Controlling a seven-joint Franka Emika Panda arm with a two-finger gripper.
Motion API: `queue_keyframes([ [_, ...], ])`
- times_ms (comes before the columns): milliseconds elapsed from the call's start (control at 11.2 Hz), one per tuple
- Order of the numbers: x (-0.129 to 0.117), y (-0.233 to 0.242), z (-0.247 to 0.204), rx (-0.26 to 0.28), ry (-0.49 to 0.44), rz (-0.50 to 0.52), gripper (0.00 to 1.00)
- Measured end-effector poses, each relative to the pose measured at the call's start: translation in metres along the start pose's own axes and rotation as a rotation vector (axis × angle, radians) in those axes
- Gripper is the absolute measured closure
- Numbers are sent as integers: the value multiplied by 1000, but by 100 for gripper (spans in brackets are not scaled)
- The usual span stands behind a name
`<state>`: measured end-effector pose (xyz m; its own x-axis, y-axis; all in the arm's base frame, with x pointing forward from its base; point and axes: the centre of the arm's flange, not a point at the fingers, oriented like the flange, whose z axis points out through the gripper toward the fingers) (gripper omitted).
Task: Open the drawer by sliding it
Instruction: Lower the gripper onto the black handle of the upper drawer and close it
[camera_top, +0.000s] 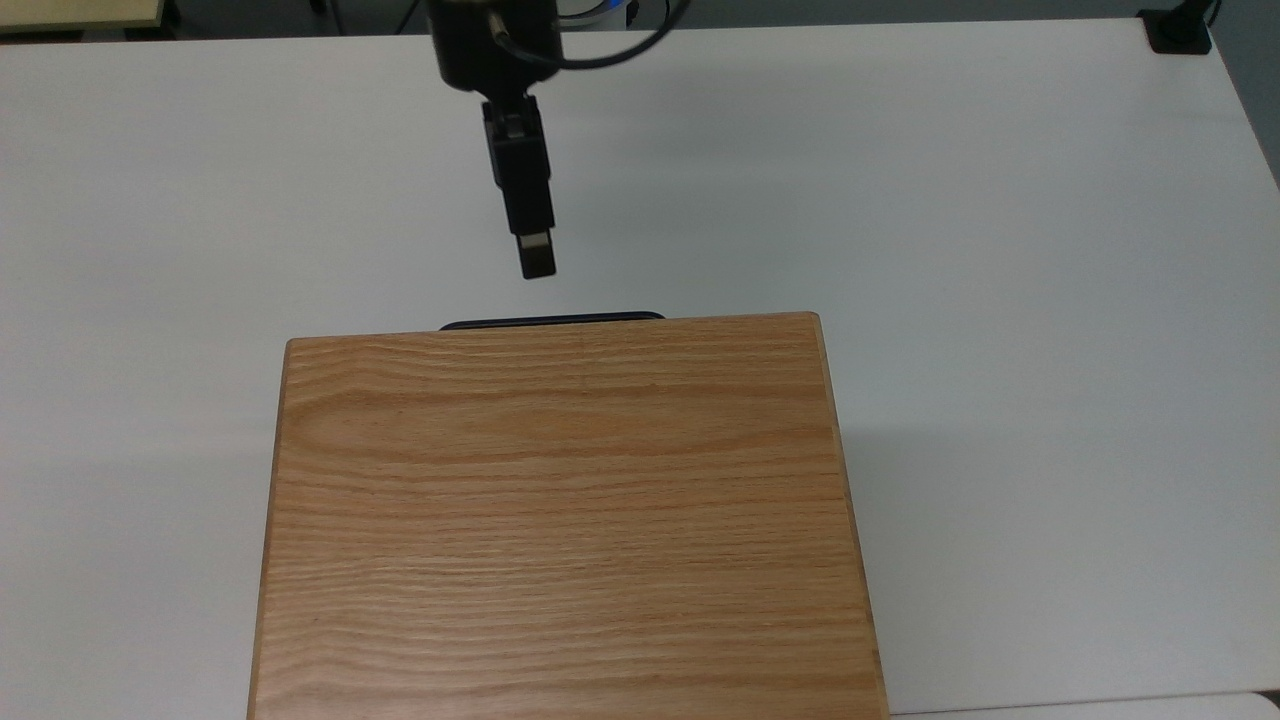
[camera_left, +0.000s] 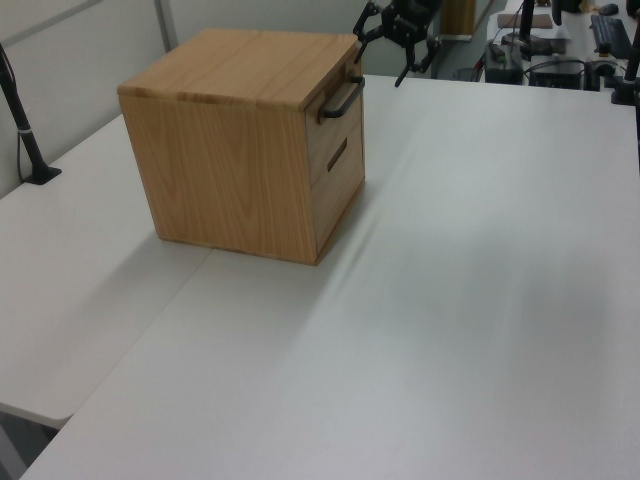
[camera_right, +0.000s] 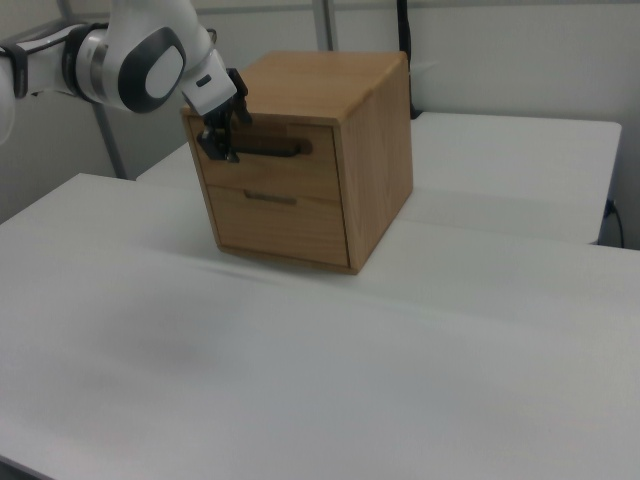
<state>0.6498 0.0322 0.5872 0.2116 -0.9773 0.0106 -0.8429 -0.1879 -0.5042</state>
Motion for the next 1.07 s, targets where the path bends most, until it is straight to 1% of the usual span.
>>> queue_keyframes([
  [89,-5,1,7,2,1,7,19],
  [179,-6,1,14,9,6,8,22],
  [268,-3,0,19,22,15,11,31],
  [357,-1,-1,22,33,22,13,43],
  [715,-8,-3,35,48,28,2,50],
  [893,-8,-3,47,63,37,-1,51],
  [983,-8,-3,51,60,38,-1,55],
  [1072,-8,-2,52,58,39,-1,57],
])
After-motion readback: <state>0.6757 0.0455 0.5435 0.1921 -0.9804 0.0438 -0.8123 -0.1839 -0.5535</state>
